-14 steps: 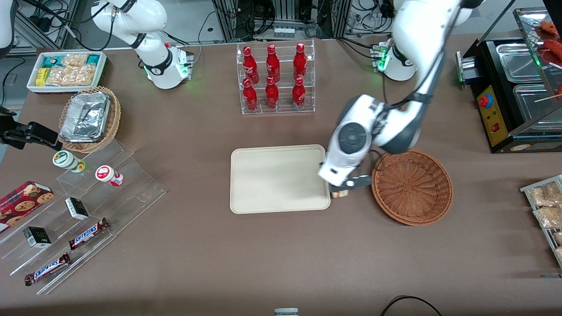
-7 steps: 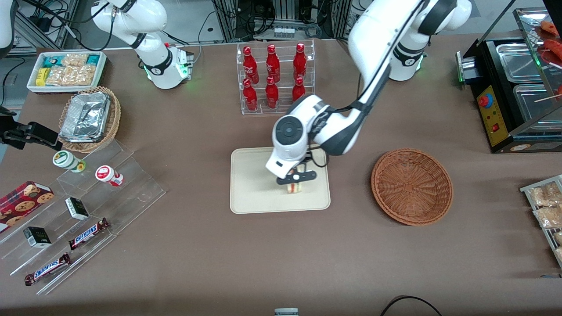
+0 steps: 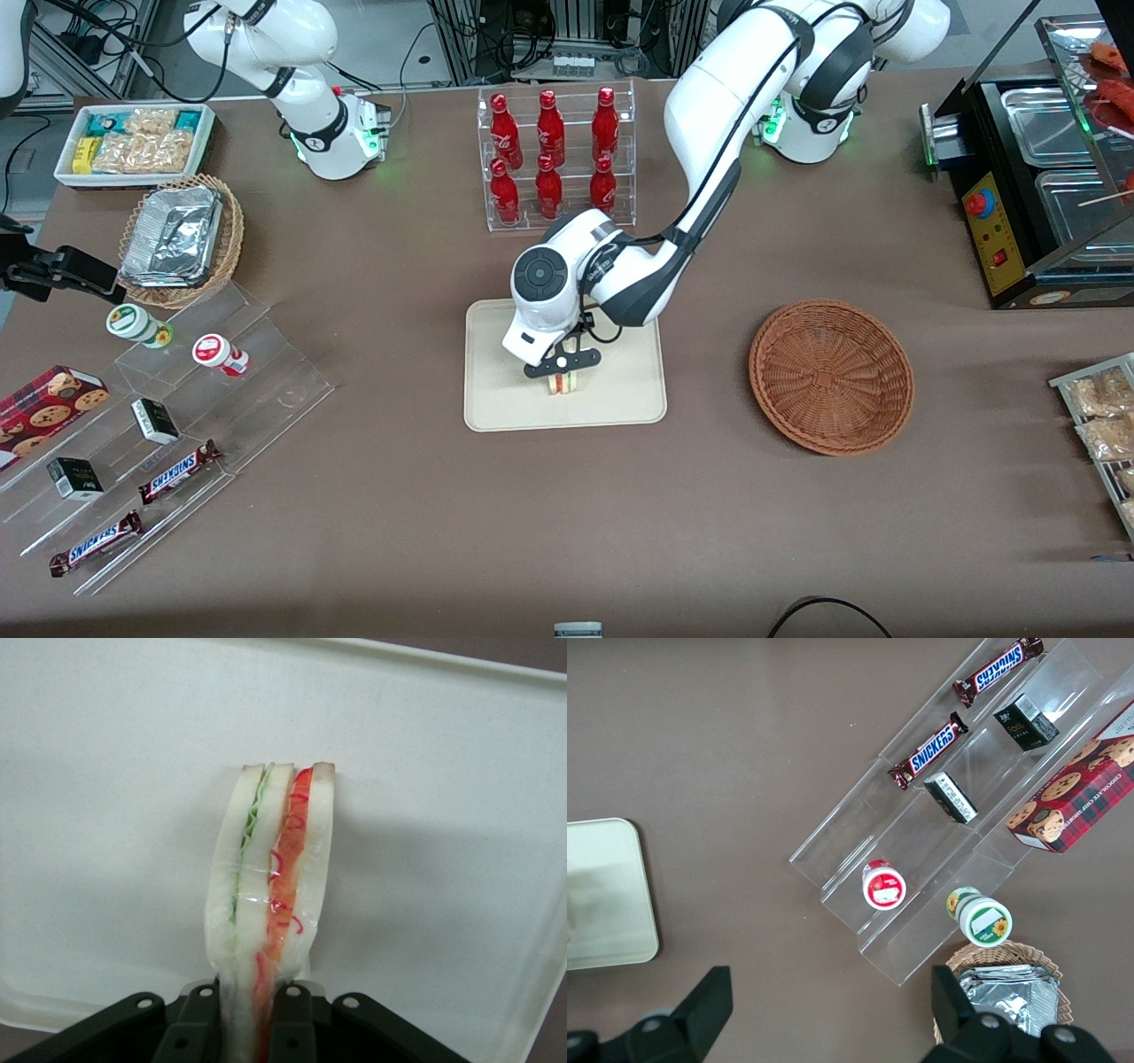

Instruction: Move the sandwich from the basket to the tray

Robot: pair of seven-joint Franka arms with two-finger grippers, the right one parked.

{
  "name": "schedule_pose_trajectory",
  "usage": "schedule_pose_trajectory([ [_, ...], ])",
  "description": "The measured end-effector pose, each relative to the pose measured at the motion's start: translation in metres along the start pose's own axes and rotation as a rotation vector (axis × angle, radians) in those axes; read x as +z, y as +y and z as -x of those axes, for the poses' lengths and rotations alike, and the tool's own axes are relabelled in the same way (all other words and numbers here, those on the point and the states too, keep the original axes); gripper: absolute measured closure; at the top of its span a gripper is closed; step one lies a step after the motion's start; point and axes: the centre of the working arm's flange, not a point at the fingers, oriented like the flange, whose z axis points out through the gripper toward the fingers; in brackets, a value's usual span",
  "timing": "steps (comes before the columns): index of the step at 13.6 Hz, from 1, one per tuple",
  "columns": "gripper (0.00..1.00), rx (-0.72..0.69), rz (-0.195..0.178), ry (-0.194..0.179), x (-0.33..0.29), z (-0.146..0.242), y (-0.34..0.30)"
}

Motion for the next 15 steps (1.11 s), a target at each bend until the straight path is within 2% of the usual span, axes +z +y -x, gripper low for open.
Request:
schedule_pose_trajectory([
  [3,0.77,-0.025,0.005,0.002,0.007,-0.001,0.001],
  [4,0.70,-0.026,0.009,0.004,0.005,-0.002,0.002],
  [8,0.29,-0.027,0.045,0.029,-0.023,-0.006,0.007],
  [11,0.00,-0.011,0.037,0.032,-0.063,-0.004,0.001],
  [15,0.00,0.031,-0.032,0.032,-0.134,-0.012,-0.032],
])
